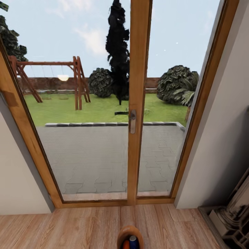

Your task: Put the three can of soda from the living room inside the tash can in the kitchen.

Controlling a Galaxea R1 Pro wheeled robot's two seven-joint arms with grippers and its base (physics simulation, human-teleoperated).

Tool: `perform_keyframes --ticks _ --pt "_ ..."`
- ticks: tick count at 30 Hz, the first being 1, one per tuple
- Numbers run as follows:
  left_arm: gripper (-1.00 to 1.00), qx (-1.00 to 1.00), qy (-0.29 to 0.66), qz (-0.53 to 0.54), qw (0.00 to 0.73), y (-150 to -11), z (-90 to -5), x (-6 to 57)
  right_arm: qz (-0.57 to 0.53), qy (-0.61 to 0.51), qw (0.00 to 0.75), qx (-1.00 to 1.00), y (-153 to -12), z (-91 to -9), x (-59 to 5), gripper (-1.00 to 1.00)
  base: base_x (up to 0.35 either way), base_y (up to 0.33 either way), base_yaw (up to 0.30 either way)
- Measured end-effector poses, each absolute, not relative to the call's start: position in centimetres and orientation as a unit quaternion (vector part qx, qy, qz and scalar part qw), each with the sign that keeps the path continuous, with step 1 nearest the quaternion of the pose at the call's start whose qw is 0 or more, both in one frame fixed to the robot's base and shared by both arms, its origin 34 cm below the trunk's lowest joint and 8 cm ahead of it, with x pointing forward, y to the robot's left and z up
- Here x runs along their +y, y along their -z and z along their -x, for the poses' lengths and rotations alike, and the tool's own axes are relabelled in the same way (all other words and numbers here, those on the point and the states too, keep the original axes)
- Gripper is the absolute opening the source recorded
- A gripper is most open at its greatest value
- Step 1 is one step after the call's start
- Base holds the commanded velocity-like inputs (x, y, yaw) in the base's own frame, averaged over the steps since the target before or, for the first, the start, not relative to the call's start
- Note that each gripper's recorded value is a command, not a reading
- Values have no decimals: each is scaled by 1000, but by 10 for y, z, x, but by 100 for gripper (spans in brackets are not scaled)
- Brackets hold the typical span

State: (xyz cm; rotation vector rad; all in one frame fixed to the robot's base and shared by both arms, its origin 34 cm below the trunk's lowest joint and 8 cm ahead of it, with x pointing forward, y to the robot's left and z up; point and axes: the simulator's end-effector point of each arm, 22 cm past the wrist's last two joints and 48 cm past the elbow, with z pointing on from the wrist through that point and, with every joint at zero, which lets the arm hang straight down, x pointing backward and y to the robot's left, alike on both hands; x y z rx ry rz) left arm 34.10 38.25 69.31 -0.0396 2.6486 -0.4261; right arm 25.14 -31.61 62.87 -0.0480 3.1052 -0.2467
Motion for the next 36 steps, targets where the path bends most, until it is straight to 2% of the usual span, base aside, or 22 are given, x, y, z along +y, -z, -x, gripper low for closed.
perform_keyframes --ticks 9,14,36 --pt "100 977 34 38 205 -673 -318 426 18 80 -1 997 -624 -217 -317 100 0 0 0" --pt "100 978 7 44 203 -670 -316 433 19 79 10 997 -624 -218 -316 100 0 0 0" --pt "100 978 29 48 201 -660 -317 391 17 74 29 997 -623 -225 -311 100 0 0 0"
